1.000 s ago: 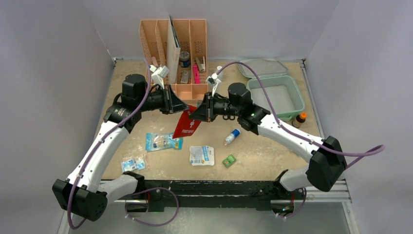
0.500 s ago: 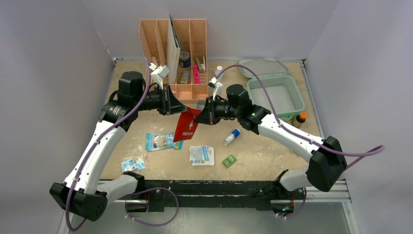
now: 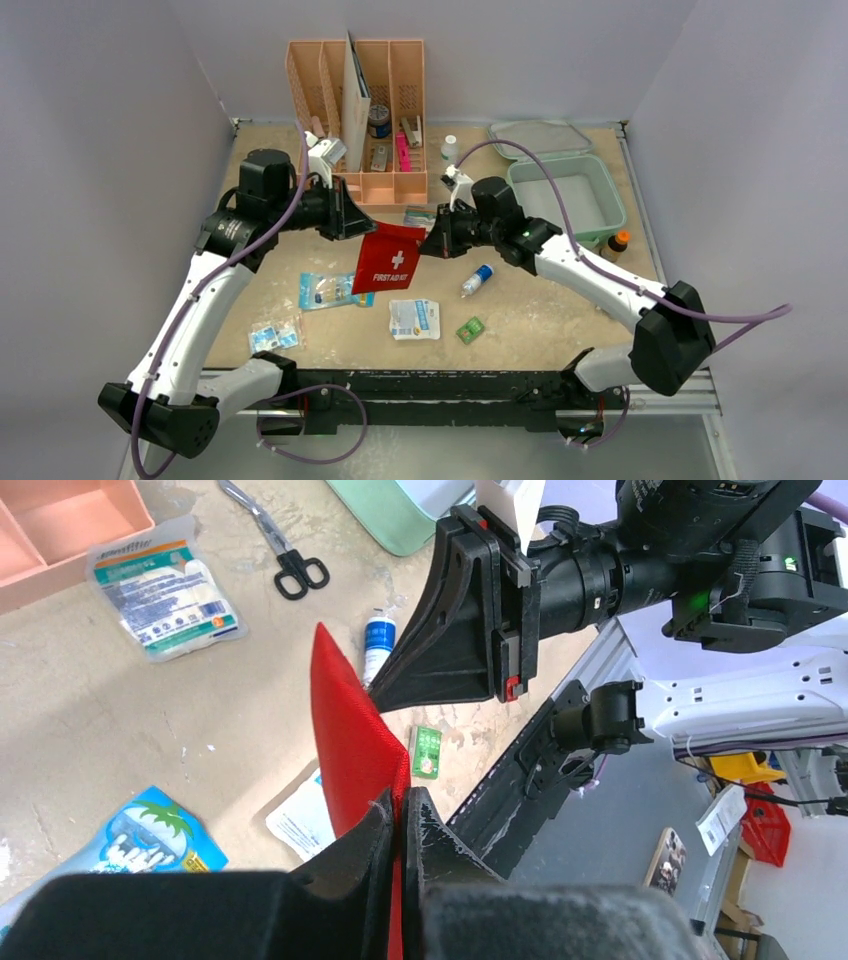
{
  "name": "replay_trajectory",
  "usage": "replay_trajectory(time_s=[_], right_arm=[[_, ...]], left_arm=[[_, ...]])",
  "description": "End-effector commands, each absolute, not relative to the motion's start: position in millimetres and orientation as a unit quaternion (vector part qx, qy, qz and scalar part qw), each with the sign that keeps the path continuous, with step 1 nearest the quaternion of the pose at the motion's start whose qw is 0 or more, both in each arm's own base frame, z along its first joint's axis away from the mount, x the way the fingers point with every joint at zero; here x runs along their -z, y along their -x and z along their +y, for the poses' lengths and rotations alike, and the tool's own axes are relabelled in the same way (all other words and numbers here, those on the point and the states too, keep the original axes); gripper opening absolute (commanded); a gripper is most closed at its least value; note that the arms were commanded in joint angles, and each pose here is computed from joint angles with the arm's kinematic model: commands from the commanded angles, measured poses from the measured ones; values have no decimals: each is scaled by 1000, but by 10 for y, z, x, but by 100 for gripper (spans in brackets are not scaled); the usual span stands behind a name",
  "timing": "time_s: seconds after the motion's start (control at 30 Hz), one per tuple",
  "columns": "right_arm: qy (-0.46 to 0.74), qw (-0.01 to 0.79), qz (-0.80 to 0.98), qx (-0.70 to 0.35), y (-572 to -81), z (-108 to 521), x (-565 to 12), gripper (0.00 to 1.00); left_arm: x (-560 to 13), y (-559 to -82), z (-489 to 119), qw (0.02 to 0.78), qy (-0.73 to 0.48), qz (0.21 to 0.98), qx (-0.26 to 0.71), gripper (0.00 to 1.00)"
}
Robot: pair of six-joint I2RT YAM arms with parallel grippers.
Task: Organize the medicine kit
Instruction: Zip the medicine pouch.
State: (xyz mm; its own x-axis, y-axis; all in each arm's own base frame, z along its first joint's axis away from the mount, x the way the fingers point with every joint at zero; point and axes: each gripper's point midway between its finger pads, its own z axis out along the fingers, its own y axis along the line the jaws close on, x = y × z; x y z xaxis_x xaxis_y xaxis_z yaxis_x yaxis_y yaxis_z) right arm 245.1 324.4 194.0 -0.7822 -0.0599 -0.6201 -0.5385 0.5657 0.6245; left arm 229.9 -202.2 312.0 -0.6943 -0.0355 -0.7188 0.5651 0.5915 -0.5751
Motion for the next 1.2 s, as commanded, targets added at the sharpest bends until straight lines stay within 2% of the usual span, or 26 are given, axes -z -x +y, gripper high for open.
replay_trajectory(time_s=[0.0,0.23,0.47,0.77,0.87,1.03,1.17], right_arm=[[155,299,863,-377,-2559,2927,-1846,0],[138,313,884,-319,-2680,2574,-1780,0],[106,317,890,-310,-2783,2326,-1763,0],[141,320,847,-400,-2680,2584,-2111,0],[140,330,835,-417,-2661,2612,-2270,18],[96,345,815,-455,-2677,2672,-2550,40],[65,339,817,-462,-2607,2768,-2721,51]], left_arm=[[-3397,-2253,-1967,405,-195,795,407,0],[-3378,-2255,-1913,413,-199,800,388,0],[-3365,-2282,-1942,412,-193,797,396,0],[-3279,-2295,-2075,398,-190,782,440,0],[-3303,-2347,-2100,398,-166,782,450,0],[-3346,-2444,-2120,393,-117,786,463,0],[-3362,-2569,-2102,392,-66,794,461,0]])
